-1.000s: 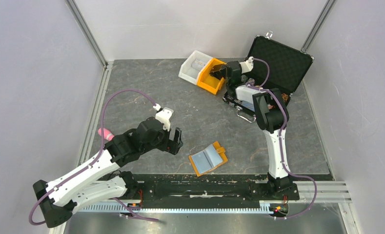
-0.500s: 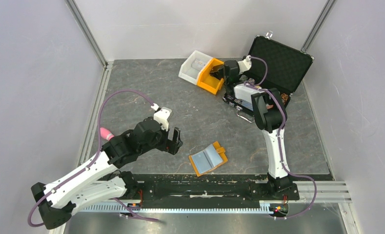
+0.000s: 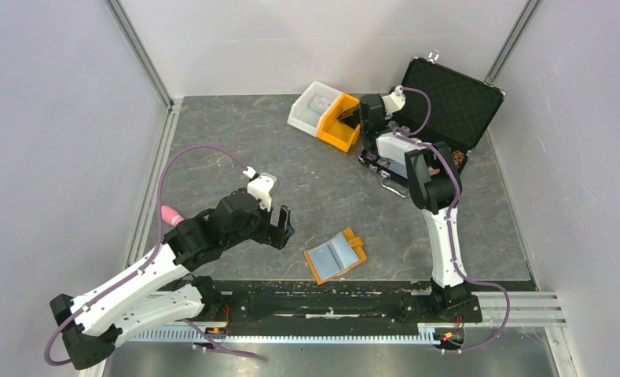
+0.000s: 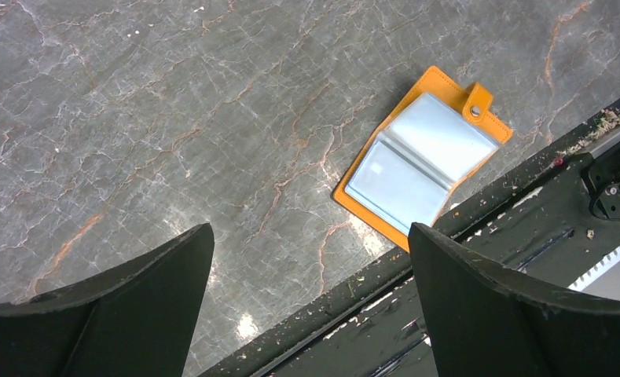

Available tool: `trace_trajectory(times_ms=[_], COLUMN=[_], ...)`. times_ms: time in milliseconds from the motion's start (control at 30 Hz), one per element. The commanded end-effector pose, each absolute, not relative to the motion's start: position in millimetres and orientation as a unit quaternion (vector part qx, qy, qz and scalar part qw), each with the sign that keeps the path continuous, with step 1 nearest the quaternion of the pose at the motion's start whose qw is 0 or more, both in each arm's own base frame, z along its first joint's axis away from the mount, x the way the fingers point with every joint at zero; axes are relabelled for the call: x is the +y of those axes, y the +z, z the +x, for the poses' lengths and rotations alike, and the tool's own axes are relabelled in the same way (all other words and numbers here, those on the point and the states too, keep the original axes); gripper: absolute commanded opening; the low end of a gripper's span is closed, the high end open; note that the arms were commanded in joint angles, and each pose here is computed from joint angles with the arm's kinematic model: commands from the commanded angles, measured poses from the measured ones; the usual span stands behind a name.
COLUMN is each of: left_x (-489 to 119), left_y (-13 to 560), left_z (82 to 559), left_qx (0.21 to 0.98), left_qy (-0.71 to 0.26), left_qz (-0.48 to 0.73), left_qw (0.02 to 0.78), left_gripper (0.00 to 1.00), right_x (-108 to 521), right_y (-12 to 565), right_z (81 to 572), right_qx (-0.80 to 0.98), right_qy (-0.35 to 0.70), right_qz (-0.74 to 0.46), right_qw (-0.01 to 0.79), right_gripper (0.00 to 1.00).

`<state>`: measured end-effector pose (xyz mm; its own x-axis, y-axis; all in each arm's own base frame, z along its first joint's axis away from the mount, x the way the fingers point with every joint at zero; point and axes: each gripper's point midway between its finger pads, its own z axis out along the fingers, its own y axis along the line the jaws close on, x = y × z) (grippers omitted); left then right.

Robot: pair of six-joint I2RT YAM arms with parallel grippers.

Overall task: Take the credit cards out of the card holder
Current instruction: Place the credit card in the storage box, then remove the credit card from the card holder.

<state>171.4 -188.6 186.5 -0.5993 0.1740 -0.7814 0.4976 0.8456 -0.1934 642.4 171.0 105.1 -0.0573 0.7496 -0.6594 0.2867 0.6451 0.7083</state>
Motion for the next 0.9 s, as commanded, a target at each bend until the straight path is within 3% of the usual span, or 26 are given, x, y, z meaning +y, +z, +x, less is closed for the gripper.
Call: trace_trajectory(times_ms=[0,500,667,867], left_x=[-194,-178,-171,-191], left_y=[199,200,197,192], left_z=[177,182,184,168], left_qx=[0.854,0.858,0.868,0.874], left_qy=[-0.211,-0.180,-0.173,-0.234], left_qz=[0.208,0.181,0.140,0.136], left_qw=[0.427,0.445,0.443,0.404], left_gripper=[1.00,1.00,1.00,1.00], right_x=[167,163,177,187], right_y=[154,244,252,233], right_z=[656,631,578,486], right_qx=[0.681,0.683,0.720,0.764], right_qy=[0.184,0.218,0.260,0.294], right_qz=[0.349,0.294,0.228,0.148], right_qw=[0.616,0.632,0.602,0.555], right_gripper=[0.14,0.18,0.24,0.31])
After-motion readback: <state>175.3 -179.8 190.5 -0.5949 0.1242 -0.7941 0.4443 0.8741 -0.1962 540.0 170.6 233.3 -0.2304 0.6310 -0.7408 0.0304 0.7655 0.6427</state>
